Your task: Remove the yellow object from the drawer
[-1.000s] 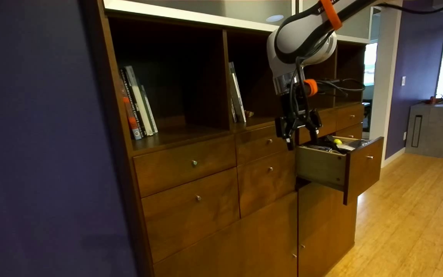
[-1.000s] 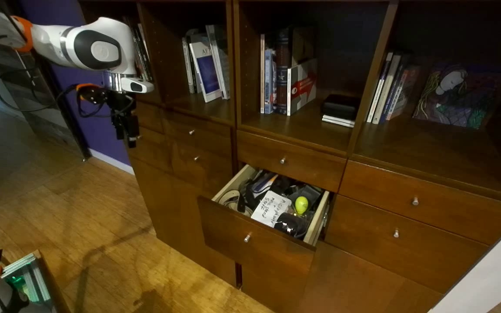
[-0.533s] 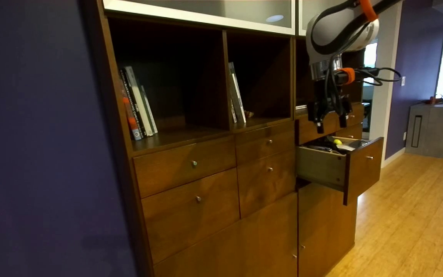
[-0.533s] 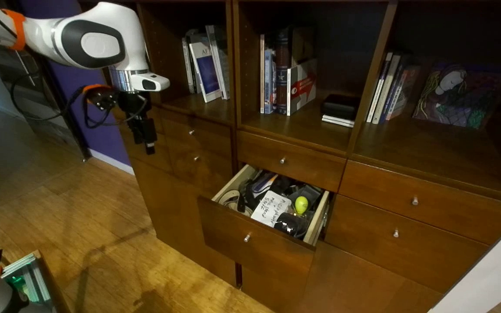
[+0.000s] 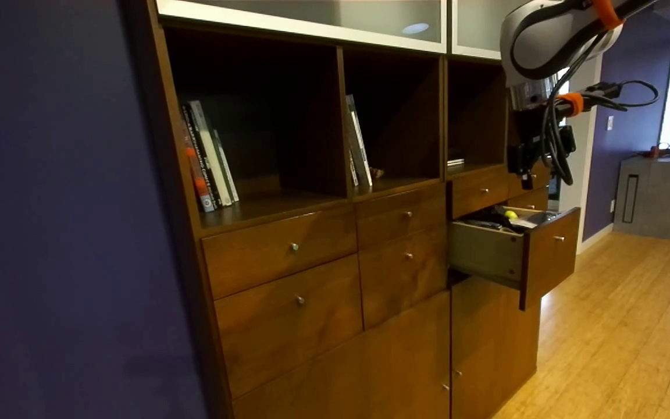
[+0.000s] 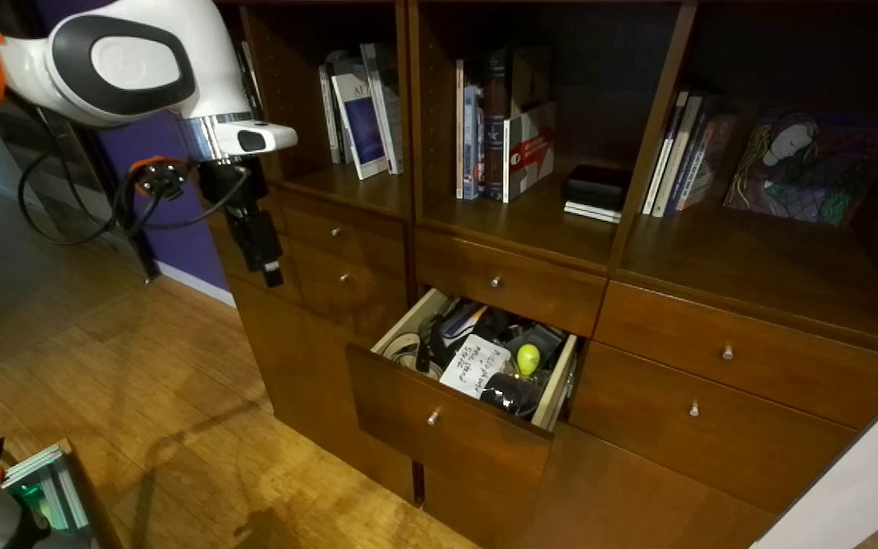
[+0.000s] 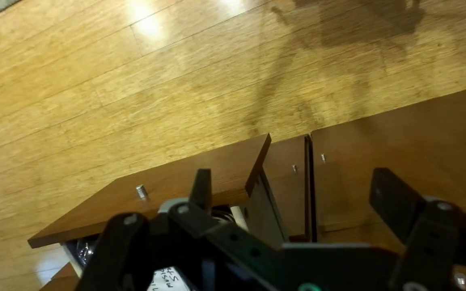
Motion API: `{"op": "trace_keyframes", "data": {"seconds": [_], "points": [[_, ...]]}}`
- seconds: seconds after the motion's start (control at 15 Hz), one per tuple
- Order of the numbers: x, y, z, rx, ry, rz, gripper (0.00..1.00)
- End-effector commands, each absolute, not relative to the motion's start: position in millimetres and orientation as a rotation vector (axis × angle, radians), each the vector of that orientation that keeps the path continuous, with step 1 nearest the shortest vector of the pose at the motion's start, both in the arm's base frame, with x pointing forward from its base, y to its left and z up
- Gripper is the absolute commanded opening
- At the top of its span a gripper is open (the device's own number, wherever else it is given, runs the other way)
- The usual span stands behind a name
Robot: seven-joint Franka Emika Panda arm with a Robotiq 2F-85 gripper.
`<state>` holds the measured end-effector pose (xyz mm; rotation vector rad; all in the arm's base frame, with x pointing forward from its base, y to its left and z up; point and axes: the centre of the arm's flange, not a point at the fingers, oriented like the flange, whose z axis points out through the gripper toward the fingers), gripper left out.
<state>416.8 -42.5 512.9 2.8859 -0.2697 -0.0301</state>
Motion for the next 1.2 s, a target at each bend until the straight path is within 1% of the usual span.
{"op": "trace_keyframes", "data": {"seconds": [0.0,0.2,0.33,0.6,0.87,1.13], "points": [[418,-41,511,2.885,-0.265,-0.037,1.0],[418,-41,510,2.885,-0.264,-0.04,1.0],[432,-59,508,2.904,-0.292,-0.023,1.0],[452,-134,504,2.933,-0.332,0.068,1.0],[467,-215,500,2.996,-0.192,0.155,1.0],[479,-277,486,2.994,-0.038,0.183,1.0]]}}
